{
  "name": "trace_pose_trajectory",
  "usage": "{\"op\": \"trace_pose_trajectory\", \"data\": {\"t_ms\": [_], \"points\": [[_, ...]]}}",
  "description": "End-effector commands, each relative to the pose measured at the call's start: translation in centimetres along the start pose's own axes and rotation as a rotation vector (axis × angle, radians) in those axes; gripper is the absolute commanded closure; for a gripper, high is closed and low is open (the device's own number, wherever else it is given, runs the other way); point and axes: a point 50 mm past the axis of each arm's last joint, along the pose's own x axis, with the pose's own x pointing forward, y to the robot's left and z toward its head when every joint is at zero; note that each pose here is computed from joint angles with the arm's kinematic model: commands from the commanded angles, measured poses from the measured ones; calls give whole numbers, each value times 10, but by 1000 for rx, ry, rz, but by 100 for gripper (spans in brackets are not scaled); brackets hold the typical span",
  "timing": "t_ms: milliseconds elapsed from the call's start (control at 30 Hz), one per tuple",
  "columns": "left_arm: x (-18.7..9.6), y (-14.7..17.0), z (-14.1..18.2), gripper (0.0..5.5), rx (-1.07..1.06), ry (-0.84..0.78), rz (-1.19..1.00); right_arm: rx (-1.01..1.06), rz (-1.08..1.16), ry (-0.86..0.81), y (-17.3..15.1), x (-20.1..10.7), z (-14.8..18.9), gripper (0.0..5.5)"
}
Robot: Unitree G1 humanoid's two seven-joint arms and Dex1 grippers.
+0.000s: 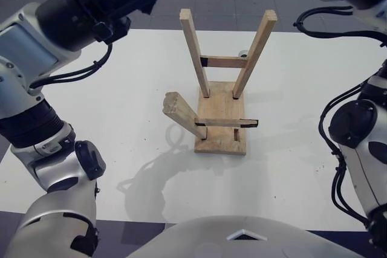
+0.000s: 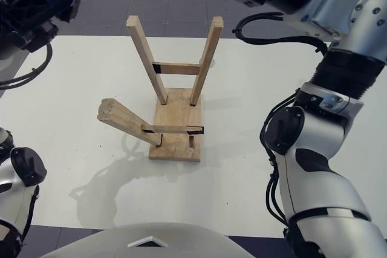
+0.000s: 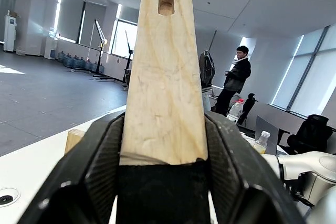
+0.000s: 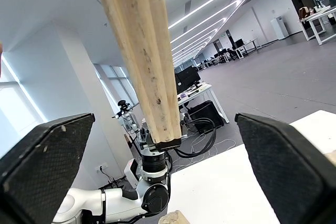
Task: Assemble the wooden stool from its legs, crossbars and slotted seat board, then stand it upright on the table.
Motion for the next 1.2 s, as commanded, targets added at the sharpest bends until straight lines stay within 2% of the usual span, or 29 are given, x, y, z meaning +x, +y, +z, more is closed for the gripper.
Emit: {"op": "trace_pose_trajectory", "data": {"t_ms": [33,233,567,733,967,1000,1200], "points": [[20,-6,-2,343,-14,19,-112,-55,41,45,9,15,3,56],[35,-2,-18,343,-54,68,-130,-63,72,84,10,33,-3,56],[23,2,-27,343,-79,108,-116,-44,94,122,11,31,-9,253],[22,3,-29,343,-79,112,-111,-32,101,122,10,30,-9,322],[18,10,-32,343,-87,112,-64,-32,109,118,10,30,-8,324],[18,8,-30,307,-95,110,-84,-37,108,116,10,30,-7,324],[13,5,-12,200,-67,40,-72,-70,30,103,3,19,-4,345]]}}
